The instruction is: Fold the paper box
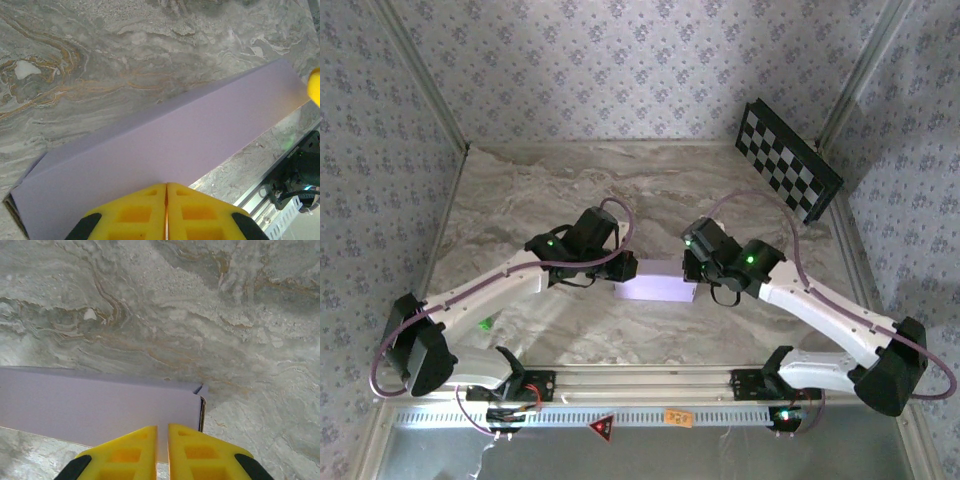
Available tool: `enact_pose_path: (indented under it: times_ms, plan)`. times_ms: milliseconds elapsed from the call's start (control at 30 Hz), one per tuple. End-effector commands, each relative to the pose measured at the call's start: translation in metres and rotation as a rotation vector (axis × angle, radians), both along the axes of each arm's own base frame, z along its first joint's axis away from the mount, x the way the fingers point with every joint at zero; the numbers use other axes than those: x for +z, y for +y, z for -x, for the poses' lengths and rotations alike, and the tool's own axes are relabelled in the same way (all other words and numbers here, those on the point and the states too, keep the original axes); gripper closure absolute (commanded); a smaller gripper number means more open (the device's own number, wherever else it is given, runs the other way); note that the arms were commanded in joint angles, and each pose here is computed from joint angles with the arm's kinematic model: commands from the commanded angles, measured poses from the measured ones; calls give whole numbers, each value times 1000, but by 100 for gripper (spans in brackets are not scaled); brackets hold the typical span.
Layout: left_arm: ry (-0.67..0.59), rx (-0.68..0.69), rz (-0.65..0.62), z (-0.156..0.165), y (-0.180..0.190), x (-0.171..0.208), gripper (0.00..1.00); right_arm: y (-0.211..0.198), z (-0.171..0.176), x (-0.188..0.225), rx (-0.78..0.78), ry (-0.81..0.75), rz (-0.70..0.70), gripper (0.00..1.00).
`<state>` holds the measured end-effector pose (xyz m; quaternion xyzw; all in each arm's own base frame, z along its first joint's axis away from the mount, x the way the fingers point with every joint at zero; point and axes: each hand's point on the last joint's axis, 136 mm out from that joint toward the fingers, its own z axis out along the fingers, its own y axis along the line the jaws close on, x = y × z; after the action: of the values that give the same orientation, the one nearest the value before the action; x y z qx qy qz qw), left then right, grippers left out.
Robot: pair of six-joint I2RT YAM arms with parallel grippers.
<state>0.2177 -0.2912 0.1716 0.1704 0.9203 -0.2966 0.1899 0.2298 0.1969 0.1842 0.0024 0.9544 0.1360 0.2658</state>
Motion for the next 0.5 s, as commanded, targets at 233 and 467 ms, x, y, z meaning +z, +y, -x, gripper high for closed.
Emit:
enact_pose_path:
  times_ms: [233, 467]
  plan:
    - [25, 17, -56, 5, 11, -13, 90, -11, 16, -50, -17, 134, 12, 91]
    - [15, 23, -53, 4, 12, -7, 90, -18, 19, -63, -30, 170, 30, 94]
